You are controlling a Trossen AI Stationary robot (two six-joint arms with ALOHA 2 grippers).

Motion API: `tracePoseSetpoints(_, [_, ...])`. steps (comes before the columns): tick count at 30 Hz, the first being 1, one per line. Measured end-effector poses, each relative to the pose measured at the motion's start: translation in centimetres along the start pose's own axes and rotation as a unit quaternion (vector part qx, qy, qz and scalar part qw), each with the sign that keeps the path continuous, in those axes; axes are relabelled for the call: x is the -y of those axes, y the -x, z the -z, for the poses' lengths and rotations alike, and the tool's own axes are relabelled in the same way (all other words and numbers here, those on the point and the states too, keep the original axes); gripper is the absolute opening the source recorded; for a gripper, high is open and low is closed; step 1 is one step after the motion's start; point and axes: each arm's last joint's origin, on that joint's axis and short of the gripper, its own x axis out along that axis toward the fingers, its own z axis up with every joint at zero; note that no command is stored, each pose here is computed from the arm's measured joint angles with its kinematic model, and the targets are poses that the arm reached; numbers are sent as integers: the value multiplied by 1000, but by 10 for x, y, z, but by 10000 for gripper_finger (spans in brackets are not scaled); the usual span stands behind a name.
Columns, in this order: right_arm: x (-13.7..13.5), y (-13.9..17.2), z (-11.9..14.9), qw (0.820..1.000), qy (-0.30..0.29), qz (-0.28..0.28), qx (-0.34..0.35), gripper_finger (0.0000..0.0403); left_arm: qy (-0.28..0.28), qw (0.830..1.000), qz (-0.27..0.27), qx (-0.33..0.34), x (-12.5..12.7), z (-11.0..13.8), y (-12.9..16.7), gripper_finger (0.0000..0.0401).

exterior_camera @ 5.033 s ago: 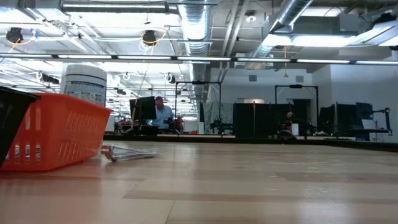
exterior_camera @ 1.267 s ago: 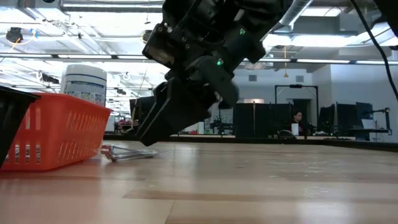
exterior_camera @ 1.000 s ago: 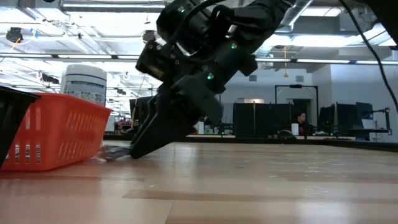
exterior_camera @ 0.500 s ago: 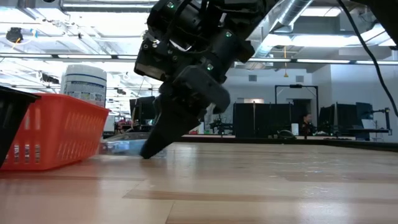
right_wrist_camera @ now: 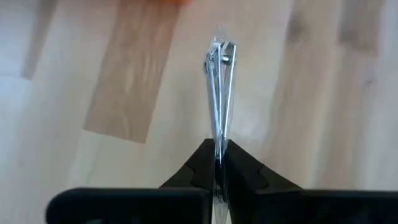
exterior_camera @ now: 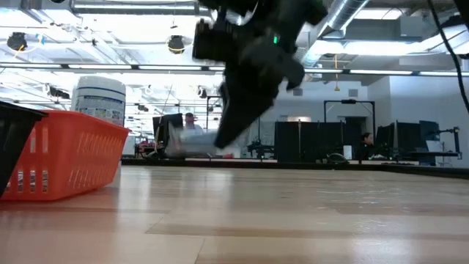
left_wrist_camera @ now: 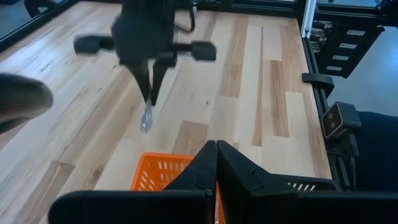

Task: Pick & Place Travel size toiletries
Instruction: Put the nail cutter into the orange basket

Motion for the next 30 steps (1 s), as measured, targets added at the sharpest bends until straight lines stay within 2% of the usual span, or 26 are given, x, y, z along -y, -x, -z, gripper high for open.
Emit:
tracePoseSetpoints(8, [-32, 29, -14, 997, 31, 40, 66, 11, 6, 999, -37, -5, -10, -10, -20, 0])
tracePoseSetpoints(13, [-41, 41, -21, 993, 39, 42, 106, 4, -8, 999, -43, -12, -13, -12, -25, 0])
tracePoseSetpoints(18, [-48, 50, -42, 975, 50, 26, 216, 5, -6, 999, -48, -9, -15, -14, -27, 0])
tracePoseSetpoints(24, [-48, 50, -45, 971, 42, 29, 235, 3, -15, 999, -42, -6, -13, -13, -24, 0])
tracePoseSetpoints(30, [-59, 56, -55, 949, 58, 36, 308, 2, -10, 999, -32, 23, -11, -16, -10, 0])
